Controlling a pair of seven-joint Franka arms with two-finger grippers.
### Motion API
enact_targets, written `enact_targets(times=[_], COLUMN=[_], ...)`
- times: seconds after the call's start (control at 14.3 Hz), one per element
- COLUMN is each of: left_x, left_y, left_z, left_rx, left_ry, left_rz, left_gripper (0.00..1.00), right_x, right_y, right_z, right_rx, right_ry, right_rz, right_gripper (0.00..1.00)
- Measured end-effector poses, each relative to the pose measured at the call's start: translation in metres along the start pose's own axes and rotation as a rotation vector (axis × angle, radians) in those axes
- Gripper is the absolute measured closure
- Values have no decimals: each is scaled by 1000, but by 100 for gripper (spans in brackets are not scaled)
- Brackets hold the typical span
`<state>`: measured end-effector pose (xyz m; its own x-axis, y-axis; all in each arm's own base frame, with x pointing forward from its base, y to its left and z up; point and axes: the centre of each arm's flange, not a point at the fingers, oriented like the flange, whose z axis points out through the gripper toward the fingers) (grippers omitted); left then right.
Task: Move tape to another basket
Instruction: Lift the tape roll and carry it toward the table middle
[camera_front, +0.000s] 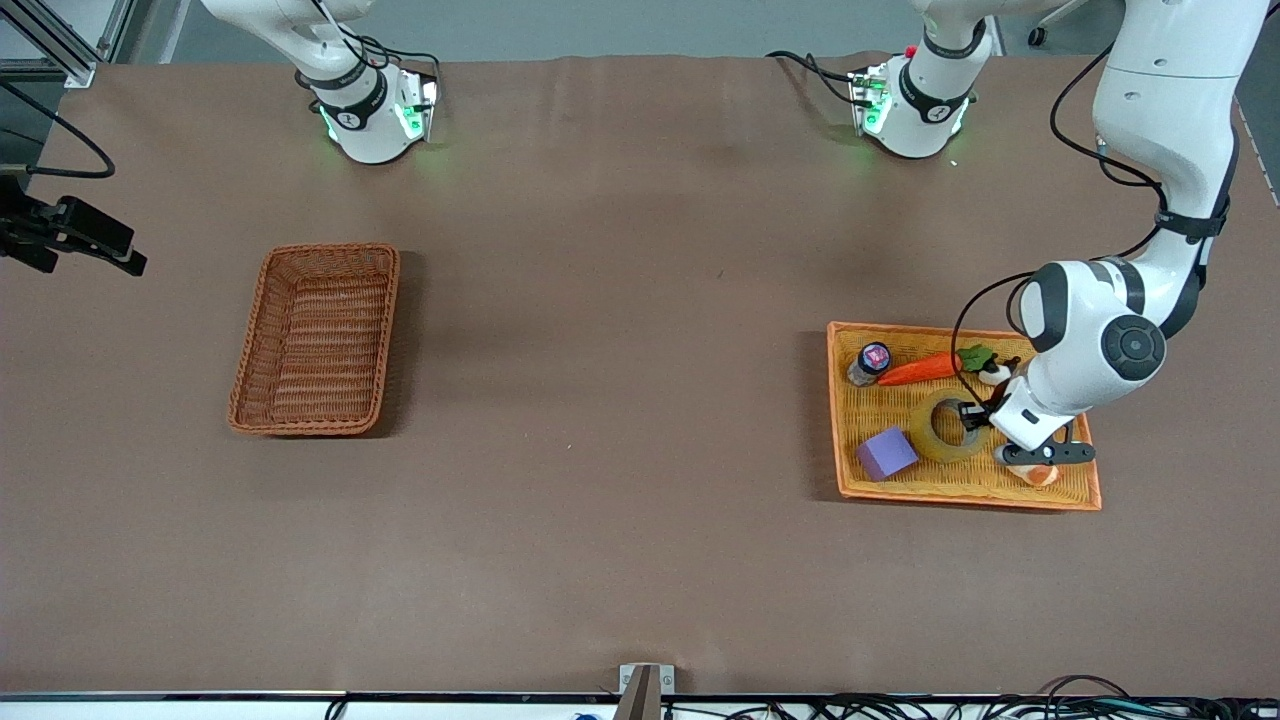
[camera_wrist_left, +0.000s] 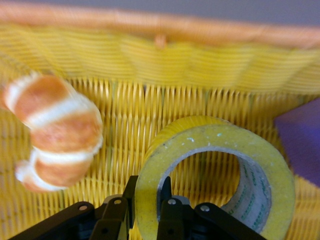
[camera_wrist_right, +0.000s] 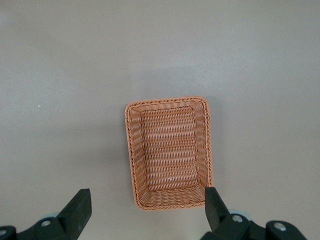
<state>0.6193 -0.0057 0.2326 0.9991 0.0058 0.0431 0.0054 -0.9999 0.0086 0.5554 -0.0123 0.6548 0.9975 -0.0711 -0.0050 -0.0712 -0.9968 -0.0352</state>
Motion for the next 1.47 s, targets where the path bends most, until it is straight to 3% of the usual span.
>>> enact_targets(times=[0.14, 0.28, 0.42, 0.56, 0.91, 1.05, 1.26, 1.47], left_x=[11, 18, 22, 18, -29, -46, -74, -99], left_y=[10, 48, 103, 175, 388, 450, 509, 537], left_z=[-42, -101, -163, -190, -114, -73, -13, 24], left_rx=[-5, -20, -36, -51, -80, -106, -162, -159], left_ry=[42, 33, 2, -11, -99, -96, -54, -30], left_rz=[18, 73, 123, 125, 17, -23, -71, -94], left_gripper=[79, 79, 79, 79, 79, 79, 79, 79], right_x=[0, 0, 0, 0, 0, 0, 0, 0], right_y=[0, 0, 0, 0, 0, 0, 0, -1], right_z=[0, 0, 0, 0, 0, 0, 0, 0], right_rx=[0, 0, 0, 1, 1, 1, 1, 1], right_ry=[0, 0, 0, 0, 0, 0, 1, 2], right_rz=[0, 0, 0, 0, 0, 0, -1, -3], right_gripper=[0, 0, 0, 0, 0, 0, 0, 0])
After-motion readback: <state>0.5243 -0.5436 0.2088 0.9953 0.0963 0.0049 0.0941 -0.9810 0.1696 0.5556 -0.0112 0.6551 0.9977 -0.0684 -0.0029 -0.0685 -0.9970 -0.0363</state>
